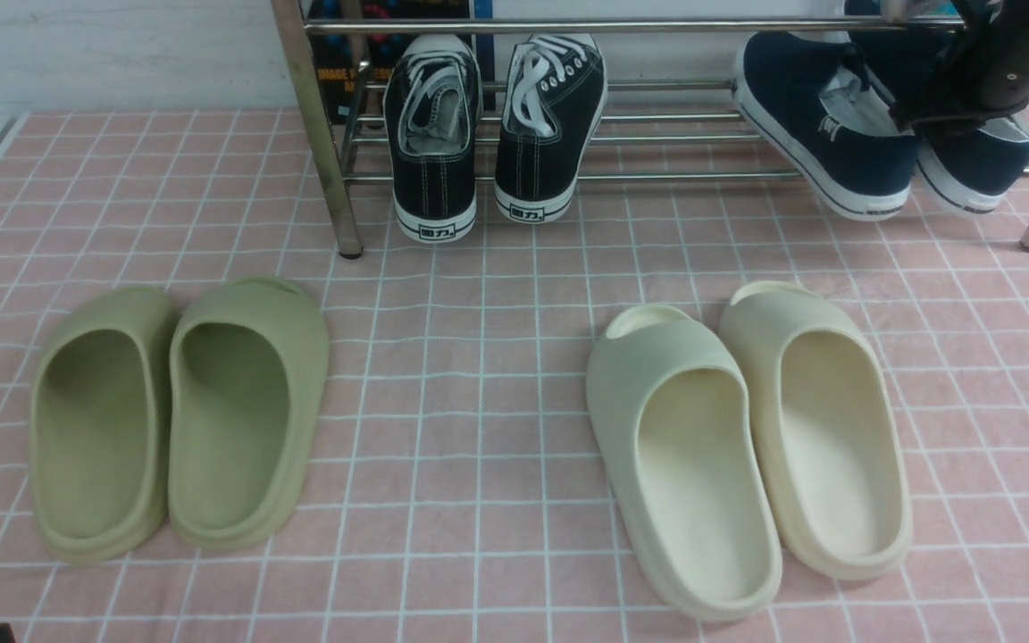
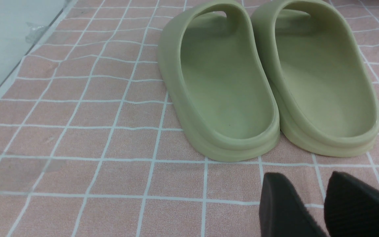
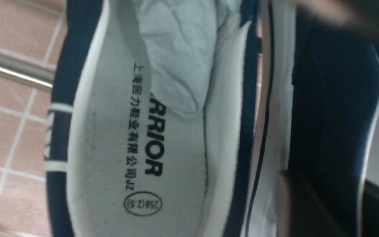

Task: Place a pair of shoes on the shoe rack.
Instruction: Use the right arm to put a shoe into the shoe rack

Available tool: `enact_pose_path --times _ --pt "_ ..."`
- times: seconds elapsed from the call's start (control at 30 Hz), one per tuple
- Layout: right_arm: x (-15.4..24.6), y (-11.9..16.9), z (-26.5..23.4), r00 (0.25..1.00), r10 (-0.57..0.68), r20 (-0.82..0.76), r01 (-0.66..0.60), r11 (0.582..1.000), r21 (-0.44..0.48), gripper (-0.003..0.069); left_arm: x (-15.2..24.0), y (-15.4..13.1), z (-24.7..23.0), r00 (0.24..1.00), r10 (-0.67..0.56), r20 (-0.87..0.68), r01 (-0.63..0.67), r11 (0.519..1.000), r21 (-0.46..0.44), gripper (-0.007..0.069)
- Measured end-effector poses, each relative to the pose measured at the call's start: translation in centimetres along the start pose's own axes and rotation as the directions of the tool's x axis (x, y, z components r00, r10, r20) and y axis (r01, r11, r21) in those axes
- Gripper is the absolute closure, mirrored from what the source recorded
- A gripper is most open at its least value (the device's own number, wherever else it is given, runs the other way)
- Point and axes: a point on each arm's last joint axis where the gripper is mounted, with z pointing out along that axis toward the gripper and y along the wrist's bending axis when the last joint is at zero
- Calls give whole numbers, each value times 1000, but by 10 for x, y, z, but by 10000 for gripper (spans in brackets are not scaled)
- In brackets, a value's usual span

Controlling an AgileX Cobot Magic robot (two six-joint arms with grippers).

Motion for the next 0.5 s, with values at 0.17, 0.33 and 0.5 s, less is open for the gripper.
enact_pose_path --times 0.17,0.33,0.5 --pt "1 0 -33 997 18 -70 -19 1000 -18 257 0 0 0 1000 0 0 0 1000 0 386" --pt "0 -1 -62 996 43 -77 -43 999 -11 216 0 0 0 1000 1 0 -1 1000 0 386" --pt "10 -6 -75 990 86 -116 -78 995 69 344 0 0 0 1000 1 0 -1 1000 0 386"
